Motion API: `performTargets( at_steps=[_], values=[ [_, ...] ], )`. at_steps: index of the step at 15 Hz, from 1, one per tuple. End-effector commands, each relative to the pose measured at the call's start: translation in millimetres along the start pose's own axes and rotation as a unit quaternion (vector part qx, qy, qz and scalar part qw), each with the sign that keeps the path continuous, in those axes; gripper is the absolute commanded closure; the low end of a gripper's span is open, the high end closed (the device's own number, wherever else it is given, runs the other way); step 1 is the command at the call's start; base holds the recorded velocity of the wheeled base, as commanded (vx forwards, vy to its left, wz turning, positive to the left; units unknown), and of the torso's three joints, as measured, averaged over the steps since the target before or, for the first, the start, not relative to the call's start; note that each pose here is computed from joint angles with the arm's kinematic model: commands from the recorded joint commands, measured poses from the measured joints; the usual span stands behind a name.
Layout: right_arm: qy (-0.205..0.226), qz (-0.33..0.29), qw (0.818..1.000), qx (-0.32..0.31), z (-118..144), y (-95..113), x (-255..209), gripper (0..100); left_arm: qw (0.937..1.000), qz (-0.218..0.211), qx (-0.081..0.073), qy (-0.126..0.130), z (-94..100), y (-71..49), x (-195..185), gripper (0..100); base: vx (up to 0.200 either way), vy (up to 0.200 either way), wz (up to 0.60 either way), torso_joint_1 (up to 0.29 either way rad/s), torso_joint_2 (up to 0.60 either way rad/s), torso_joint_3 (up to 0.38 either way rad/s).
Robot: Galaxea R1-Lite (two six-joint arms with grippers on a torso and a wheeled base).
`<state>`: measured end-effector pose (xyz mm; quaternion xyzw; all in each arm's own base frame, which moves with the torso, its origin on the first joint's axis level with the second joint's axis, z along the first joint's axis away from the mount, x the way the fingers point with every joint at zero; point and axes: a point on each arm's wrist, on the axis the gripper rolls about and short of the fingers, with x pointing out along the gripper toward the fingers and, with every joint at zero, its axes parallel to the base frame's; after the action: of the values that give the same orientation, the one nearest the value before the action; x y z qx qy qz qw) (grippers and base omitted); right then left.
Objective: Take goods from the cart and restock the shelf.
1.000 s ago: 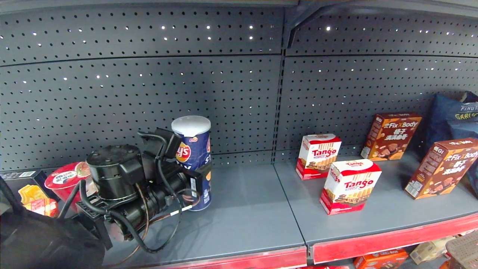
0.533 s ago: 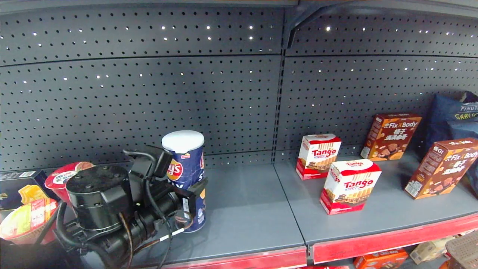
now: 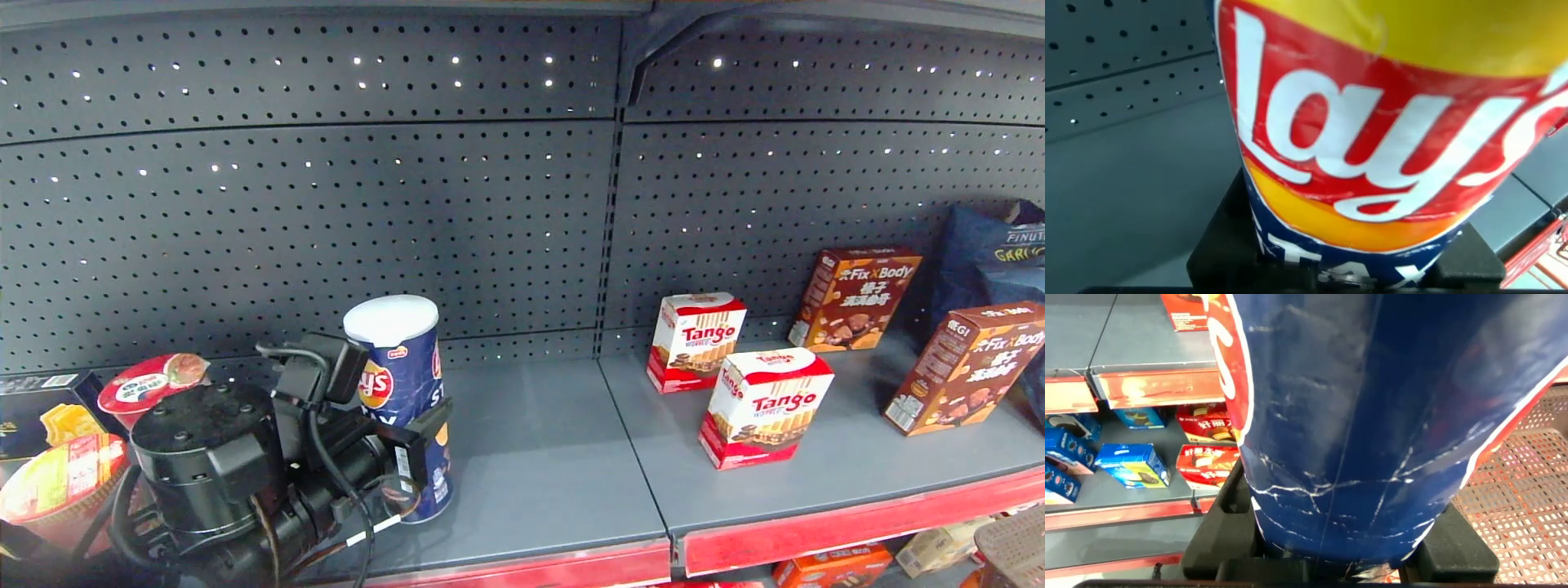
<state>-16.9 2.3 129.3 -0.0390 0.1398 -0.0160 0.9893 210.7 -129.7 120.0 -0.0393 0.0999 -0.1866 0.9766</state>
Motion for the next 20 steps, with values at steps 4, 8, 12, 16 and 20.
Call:
performTargets(
  at_steps=[4, 8, 12, 16, 20],
  values=[
    [0.0, 0.0, 1.0, 0.0, -0.1, 0.0, 0.0, 100, 0.9998, 0.004, 0.001, 0.017, -12.1, 3.1, -4.6, 100, 0.0, 0.0, 0.0, 0.0, 0.0, 0.0],
    [0.001, 0.0, 1.0, 0.0, -0.4, 0.0, 0.2, 100, 0.9998, 0.009, 0.0, 0.02, -15.2, 6.3, -7.6, 100, 0.0, 0.0, 0.0, 0.0, 0.0, 0.0],
    [0.002, 0.0, 1.0, 0.0, -0.8, 0.1, 0.4, 100, 0.9995, 0.012, -0.002, 0.03, -21.5, 7.1, -4.5, 100, 0.0, 0.0, 0.0, 0.0, 0.0, 0.0],
    [0.002, 0.0, 1.0, 0.0, -0.4, 0.0, 0.3, 100, 0.9999, 0.005, -0.003, 0.011, -38.3, 8.2, -1.2, 0, 0.0, 0.0, 0.0, 0.0, 0.0, 0.0],
    [0.005, 0.0, 1.0, 0.0, -0.9, 0.0, 1.3, 100, 1.0, 0.0, -0.002, 0.009, -43.3, 8.1, -5.4, 0, 0.0, 0.0, 0.0, 0.0, 0.0, 0.0]
  ],
)
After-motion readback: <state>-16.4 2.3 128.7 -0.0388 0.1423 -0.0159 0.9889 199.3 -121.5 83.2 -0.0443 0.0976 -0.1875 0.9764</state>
